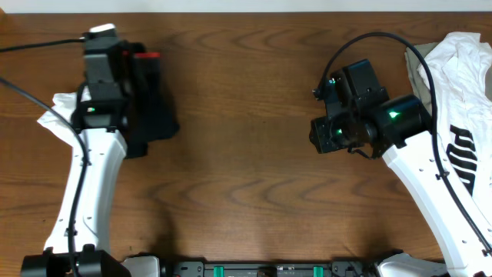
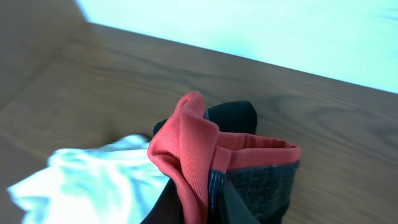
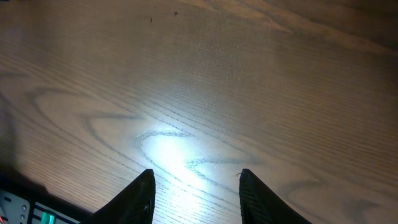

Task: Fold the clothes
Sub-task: 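Carry the folded pants left onto the white cloth with the left gripper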

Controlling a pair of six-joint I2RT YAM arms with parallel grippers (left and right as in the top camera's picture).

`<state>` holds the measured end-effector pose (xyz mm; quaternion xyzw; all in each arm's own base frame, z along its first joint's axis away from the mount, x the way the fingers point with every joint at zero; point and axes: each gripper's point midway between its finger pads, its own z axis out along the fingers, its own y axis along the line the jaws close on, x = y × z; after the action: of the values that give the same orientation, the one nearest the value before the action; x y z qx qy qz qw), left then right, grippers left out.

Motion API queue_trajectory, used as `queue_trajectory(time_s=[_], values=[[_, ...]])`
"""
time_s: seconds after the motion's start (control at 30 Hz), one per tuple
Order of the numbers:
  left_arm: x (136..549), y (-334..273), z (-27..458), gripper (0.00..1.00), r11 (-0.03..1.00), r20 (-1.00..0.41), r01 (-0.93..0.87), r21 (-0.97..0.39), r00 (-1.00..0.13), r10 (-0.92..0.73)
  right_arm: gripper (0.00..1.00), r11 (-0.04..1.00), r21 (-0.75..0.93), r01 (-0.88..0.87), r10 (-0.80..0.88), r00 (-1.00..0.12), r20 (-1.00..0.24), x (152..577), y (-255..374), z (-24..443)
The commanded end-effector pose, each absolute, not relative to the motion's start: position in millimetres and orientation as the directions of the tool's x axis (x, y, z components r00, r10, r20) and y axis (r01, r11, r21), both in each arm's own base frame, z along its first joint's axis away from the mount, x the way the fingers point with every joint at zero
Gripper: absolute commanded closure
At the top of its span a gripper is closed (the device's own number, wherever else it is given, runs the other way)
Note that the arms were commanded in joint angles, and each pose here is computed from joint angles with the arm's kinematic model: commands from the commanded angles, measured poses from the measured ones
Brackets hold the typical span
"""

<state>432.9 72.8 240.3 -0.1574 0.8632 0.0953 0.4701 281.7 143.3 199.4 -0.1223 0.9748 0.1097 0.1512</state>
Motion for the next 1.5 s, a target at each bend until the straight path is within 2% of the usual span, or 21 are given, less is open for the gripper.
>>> queue_trajectory(time_s=[0.0, 0.4, 0.73, 0.8, 0.9, 0.93, 0.97, 1.13, 1.23, 1.33, 1.4, 1.47], values=[[430, 111, 266, 0.94, 0.891, -0.878, -0.454, 0.027, -0.437, -0.196, 0.57, 0.948, 0.179, -0.262, -0.197, -0.928, -0.315, 284, 140, 198], [397, 212, 249, 0.94, 0.742, -0.860, -0.670, -0.012, -0.372, -0.350, 0.58, 0.948, 0.180, -0.261, -0.197, -0.930, -0.311, 283, 140, 198], [384, 256, 206, 0.93, 0.642, -0.809, -0.766, -0.032, -0.357, -0.467, 0.57, 0.945, 0.194, -0.265, -0.197, -0.931, -0.309, 282, 142, 198], [380, 263, 202, 0.83, 0.629, -0.804, -0.777, -0.028, -0.357, -0.476, 0.57, 0.945, 0.194, -0.265, -0.197, -0.930, -0.309, 282, 142, 198], [373, 274, 202, 0.27, 0.606, -0.805, -0.795, -0.028, -0.341, -0.486, 0.58, 0.945, 0.194, -0.265, -0.197, -0.930, -0.309, 282, 142, 198], [370, 278, 202, 0.12, 0.597, -0.806, -0.802, -0.029, -0.335, -0.489, 0.57, 0.945, 0.193, -0.265, -0.197, -0.930, -0.309, 282, 142, 198], [367, 283, 203, 0.02, 0.583, -0.807, -0.812, -0.036, -0.321, -0.497, 0.57, 0.945, 0.194, -0.265, -0.197, -0.930, -0.309, 282, 142, 198], [351, 297, 207, 0.02, 0.496, -0.795, -0.858, -0.133, -0.207, -0.570, 0.57, 0.945, 0.193, -0.264, -0.197, -0.931, -0.309, 282, 142, 198], [373, 276, 222, 0.02, 0.608, -0.782, -0.749, -0.263, -0.204, -0.589, 0.56, 0.945, 0.192, -0.264, -0.197, -0.930, -0.309, 282, 142, 198], [403, 236, 243, 0.02, 0.737, -0.761, -0.529, -0.419, -0.239, -0.604, 0.56, 0.945, 0.193, -0.264, -0.197, -0.930, -0.310, 282, 142, 198], [417, 203, 253, 0.02, 0.784, -0.735, -0.350, -0.512, -0.293, -0.611, 0.56, 0.945, 0.192, -0.264, -0.197, -0.930, -0.310, 282, 142, 198], [420, 184, 254, 0.02, 0.781, -0.706, -0.264, -0.566, -0.334, -0.625, 0.57, 0.945, 0.193, -0.264, -0.197, -0.930, -0.310, 282, 142, 198]])
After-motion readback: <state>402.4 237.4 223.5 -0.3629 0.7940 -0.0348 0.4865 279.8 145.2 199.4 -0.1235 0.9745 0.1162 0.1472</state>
